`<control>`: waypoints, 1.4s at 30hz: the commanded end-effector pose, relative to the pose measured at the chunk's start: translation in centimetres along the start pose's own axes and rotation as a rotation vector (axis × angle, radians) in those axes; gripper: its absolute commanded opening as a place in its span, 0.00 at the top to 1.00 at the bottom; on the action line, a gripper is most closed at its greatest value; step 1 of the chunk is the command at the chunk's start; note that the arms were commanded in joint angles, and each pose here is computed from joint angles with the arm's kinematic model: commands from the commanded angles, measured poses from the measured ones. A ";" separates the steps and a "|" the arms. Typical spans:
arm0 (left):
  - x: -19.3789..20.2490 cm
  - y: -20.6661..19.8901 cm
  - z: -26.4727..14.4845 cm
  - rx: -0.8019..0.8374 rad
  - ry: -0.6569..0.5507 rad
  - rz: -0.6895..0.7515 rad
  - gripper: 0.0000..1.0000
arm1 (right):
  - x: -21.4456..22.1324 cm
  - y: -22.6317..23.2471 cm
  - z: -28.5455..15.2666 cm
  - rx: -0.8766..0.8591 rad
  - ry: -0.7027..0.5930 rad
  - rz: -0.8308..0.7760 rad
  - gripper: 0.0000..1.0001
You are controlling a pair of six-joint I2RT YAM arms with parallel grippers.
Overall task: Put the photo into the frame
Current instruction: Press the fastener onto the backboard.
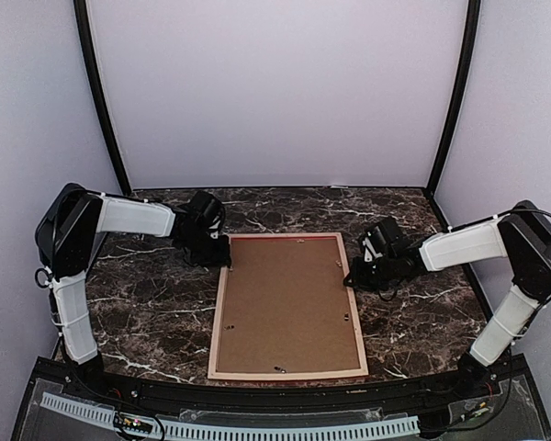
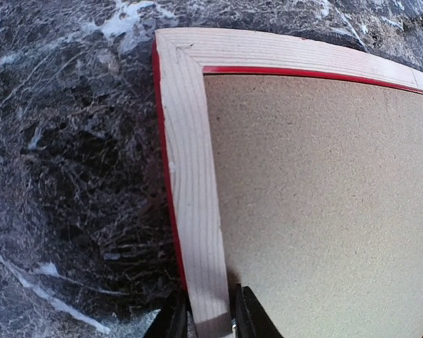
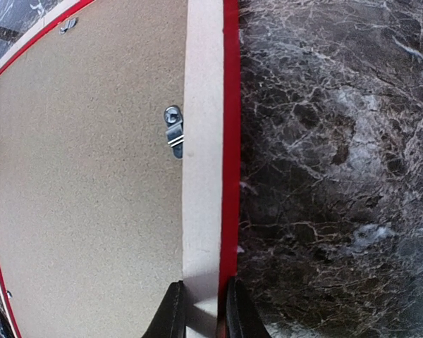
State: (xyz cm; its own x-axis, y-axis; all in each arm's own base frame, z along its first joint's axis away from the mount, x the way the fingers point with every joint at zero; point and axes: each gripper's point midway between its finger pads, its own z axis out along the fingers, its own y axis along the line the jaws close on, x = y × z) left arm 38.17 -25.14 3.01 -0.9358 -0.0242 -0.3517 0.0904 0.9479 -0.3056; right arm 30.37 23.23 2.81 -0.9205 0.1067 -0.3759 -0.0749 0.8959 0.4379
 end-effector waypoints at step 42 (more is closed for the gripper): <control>4.4 -0.3 -0.4 0.070 0.205 0.152 0.71 | 3.4 1.3 1.2 -0.050 0.113 0.066 1.00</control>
State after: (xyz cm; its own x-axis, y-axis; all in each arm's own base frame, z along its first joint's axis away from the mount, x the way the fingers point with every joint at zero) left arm 38.61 -24.88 2.90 -0.9334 0.0659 -0.3527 0.1766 0.9400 -0.2919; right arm 30.14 23.84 2.79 -0.9170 0.1502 -0.3697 -0.0421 0.8848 0.4640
